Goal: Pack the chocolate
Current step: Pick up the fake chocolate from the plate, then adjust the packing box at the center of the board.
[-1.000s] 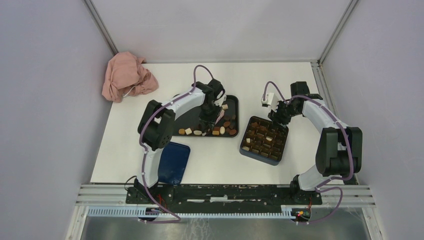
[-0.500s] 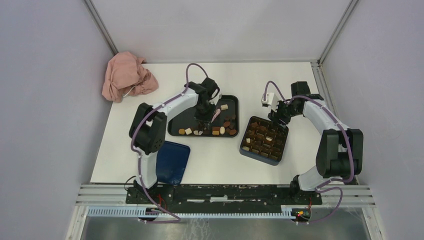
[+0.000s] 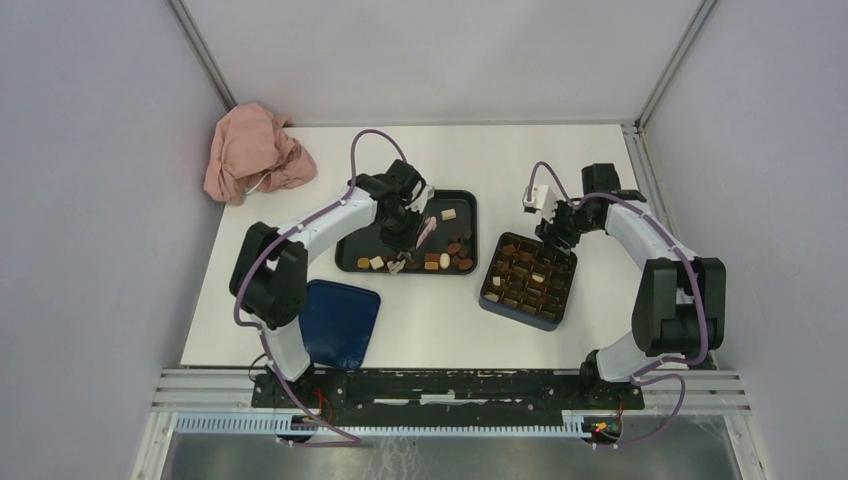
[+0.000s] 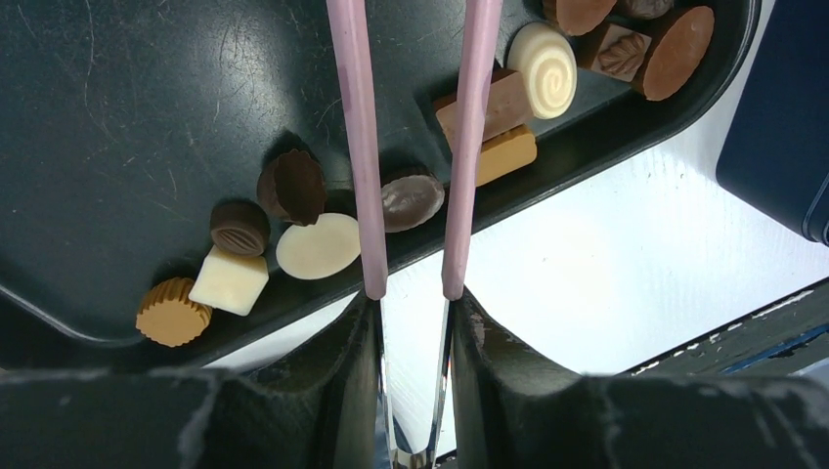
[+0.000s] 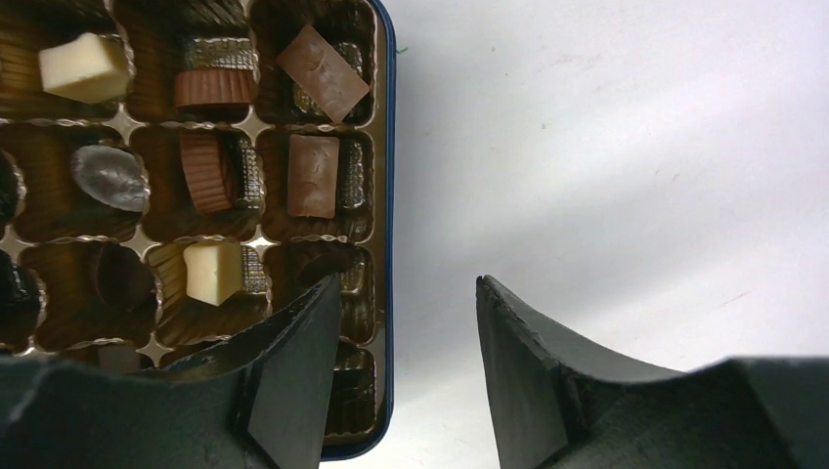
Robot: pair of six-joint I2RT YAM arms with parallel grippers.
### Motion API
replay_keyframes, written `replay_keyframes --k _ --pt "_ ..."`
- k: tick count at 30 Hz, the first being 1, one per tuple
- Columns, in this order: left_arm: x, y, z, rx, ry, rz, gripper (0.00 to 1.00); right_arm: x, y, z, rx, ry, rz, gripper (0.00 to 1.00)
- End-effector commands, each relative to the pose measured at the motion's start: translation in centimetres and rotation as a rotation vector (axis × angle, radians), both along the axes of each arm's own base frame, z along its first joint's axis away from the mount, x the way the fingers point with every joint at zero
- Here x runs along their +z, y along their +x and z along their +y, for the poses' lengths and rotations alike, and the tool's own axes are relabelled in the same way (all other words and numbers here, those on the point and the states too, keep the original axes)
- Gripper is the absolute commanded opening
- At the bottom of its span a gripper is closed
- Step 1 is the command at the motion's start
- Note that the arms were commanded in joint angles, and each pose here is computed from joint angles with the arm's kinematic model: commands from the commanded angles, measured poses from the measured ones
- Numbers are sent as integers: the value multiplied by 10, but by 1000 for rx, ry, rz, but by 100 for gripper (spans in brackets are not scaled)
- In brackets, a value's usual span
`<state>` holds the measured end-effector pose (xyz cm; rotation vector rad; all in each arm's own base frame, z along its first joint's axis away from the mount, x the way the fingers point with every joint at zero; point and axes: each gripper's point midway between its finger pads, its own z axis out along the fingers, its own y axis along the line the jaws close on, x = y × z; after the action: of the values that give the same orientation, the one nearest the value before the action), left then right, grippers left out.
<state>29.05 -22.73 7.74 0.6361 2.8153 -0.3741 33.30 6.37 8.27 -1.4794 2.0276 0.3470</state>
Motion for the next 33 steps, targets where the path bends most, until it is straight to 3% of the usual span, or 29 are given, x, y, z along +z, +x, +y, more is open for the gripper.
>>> replay_keyframes --k 1,9,19,25,33 --pt "23 9 -9 -8 -76 -82 4 -7 7 -8 -33 -36 -31 58" --pt "35 -1 -13 -17 -146 -94 4 -25 8 -11 -38 -79 -21 50" --pt "64 -27 -36 -57 -365 -83 3 -18 7 -3 1 -76 -23 9" --pt "82 -39 -54 -93 -507 -67 3 8 12 -6 -24 -86 -99 2" --pt "89 -51 -74 -155 -561 -44 3 24 17 -8 -50 -89 -141 0"
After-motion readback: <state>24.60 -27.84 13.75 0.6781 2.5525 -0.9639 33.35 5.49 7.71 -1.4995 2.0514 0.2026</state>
